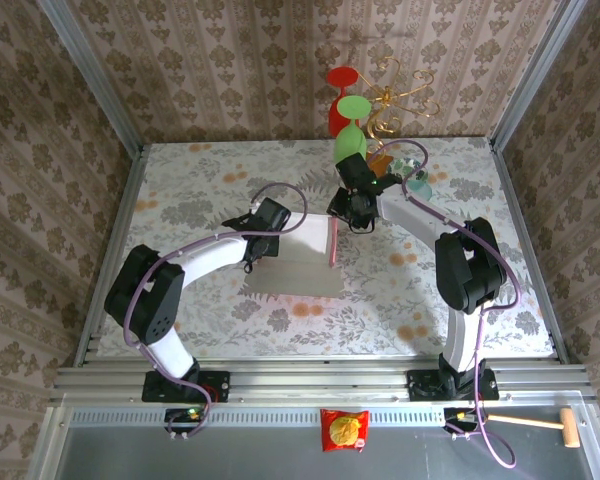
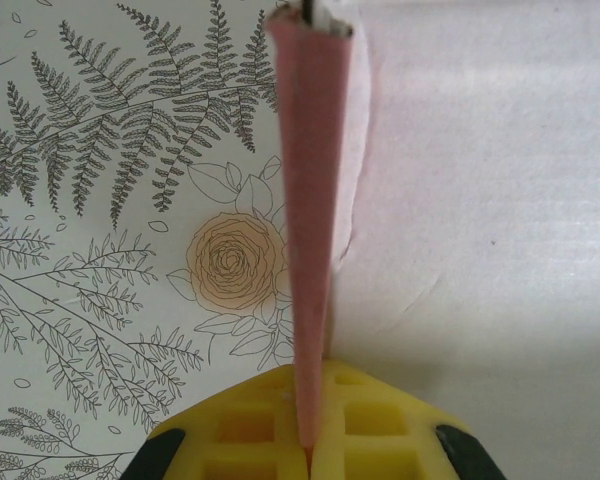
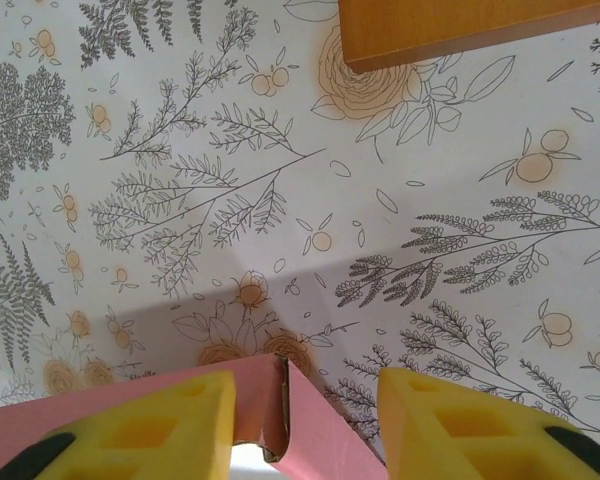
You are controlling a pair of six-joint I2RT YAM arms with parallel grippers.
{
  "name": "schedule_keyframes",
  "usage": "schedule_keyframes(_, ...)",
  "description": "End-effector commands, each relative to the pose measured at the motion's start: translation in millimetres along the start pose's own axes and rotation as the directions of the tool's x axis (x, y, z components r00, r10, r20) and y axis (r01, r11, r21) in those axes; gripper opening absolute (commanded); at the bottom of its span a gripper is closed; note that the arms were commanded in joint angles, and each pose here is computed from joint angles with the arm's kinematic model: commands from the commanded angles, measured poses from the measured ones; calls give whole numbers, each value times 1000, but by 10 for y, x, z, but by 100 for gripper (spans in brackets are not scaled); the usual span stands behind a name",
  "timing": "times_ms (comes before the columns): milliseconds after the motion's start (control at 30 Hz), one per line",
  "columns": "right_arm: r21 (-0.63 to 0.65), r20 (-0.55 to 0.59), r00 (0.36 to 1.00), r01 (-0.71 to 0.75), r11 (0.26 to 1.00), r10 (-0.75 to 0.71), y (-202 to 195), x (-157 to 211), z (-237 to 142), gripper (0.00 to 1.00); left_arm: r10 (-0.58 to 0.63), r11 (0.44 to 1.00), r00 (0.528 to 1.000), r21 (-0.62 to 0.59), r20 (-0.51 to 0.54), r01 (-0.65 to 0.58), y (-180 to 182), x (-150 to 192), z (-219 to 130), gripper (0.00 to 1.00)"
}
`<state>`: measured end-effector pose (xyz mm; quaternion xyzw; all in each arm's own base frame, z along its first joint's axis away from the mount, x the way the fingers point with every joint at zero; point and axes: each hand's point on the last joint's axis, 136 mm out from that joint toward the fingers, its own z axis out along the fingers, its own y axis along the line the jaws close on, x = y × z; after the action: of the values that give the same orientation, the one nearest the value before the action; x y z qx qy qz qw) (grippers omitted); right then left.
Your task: Fold the paper box
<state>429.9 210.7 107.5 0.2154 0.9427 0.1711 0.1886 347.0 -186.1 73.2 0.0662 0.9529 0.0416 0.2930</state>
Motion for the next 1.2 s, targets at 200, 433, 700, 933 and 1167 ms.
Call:
schedule_keyframes(200,-26,-45,997,-62,998,60,-71,143,99,27,-15,1000,1000,-1,18,15,55,-46,-61,0)
schedule_keyframes(433,-38,-58,994,-99,994,97,-73,190,75,8,-28,1000,1000,-2,15,28,56,-46,-53,0)
schedule_keyframes(700,-17,-5,998,-67,998,67,-122,116,-111,23,-30,1000,999,-5,18,30,69,-37,-71,0)
schedule_keyframes(933,-64,103,993,66,996,-60,-113,34,-415,50,-24,1000,999,-6,25,24,83,-38,-83,0)
schedule_keyframes(1167,-87,42,960,280,956,-277,-154,543,-262,50,-15,1000,1000,-2,20,15,57,-46,-57,0)
